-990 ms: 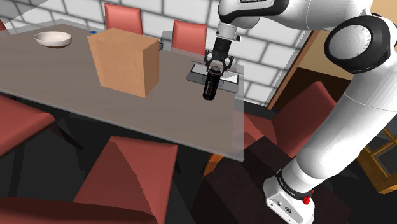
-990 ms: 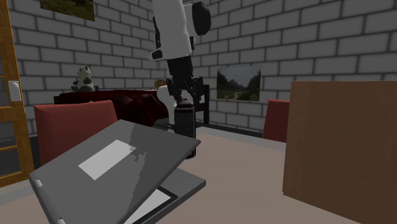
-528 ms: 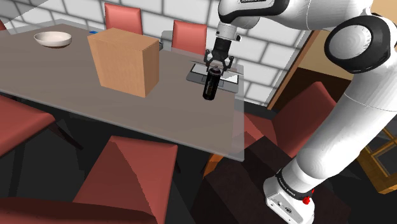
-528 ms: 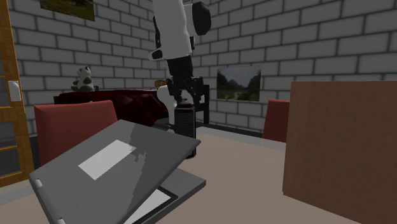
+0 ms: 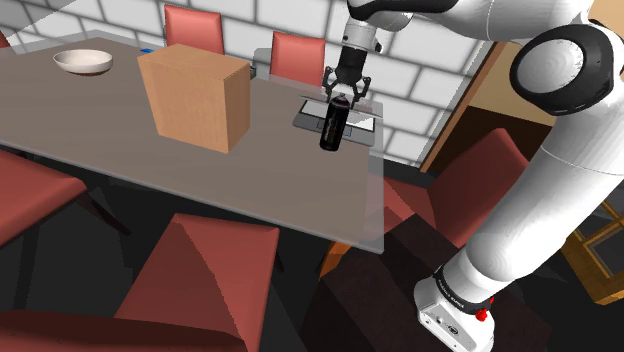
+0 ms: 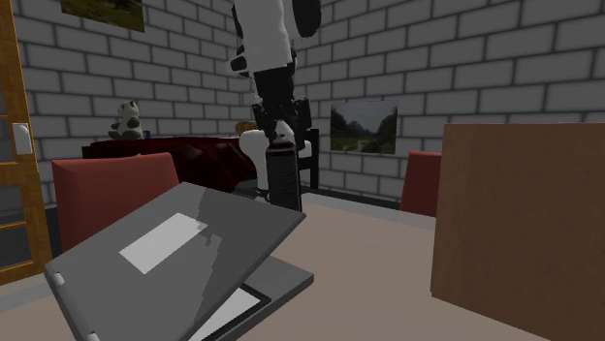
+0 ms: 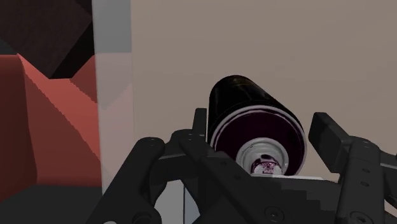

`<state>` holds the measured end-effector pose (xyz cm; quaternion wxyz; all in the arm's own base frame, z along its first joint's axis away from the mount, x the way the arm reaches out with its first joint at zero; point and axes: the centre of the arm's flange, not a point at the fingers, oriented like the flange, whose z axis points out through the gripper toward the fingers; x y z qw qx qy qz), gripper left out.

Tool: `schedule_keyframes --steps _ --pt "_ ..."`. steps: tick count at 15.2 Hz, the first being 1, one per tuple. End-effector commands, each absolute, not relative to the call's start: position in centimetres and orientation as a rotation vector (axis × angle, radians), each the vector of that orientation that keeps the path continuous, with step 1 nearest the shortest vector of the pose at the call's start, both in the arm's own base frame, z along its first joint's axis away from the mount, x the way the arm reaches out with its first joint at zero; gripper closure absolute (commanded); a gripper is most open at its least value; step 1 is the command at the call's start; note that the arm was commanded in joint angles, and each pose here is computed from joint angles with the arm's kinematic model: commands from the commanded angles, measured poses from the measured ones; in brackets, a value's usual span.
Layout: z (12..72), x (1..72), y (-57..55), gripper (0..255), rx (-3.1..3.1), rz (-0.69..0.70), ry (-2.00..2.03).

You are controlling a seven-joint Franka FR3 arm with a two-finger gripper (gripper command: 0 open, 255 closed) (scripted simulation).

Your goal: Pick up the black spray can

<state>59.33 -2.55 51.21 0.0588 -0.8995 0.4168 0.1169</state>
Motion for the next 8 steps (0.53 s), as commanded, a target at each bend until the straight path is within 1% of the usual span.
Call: schedule_keyframes --steps 1,8 --pt "52.4 59.2 -2.5 255 -2.725 0.353 1.262" --pt "55.6 59.2 -2.5 255 -2.725 0.353 1.262"
